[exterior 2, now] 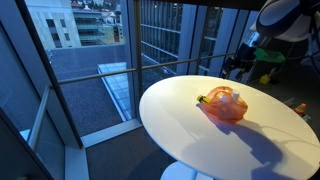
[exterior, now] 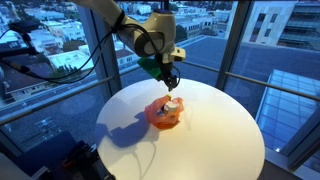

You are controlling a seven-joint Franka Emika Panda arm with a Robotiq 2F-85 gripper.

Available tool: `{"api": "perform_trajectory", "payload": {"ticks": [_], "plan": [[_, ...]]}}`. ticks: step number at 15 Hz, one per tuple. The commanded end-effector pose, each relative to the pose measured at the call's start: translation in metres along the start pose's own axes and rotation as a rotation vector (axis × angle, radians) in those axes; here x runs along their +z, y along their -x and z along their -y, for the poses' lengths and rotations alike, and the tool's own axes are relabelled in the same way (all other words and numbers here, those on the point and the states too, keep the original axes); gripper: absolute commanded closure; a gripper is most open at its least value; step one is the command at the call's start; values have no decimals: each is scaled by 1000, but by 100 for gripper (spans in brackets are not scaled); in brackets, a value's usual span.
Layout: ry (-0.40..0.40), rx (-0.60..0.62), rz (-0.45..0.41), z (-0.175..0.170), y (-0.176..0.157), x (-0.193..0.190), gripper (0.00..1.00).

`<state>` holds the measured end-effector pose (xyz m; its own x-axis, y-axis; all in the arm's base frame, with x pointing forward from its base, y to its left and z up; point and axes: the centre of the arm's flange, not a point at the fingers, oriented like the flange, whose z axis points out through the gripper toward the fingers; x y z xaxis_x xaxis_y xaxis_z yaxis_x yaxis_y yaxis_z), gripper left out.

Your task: Pick up the brown medicine bottle with a yellow lid and put it in the orange plastic

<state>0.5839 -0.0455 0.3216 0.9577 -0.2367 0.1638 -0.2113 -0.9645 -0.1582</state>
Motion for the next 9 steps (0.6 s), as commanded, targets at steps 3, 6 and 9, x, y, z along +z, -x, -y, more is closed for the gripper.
{"api": "perform_trajectory", "payload": {"ticks": [3,6,9], "plan": [[-13,3,-36,-26,26,-38,0],[1,19,-35,-45,36,-50,0],[7,35,-36,-59,42,-52,0]]}}
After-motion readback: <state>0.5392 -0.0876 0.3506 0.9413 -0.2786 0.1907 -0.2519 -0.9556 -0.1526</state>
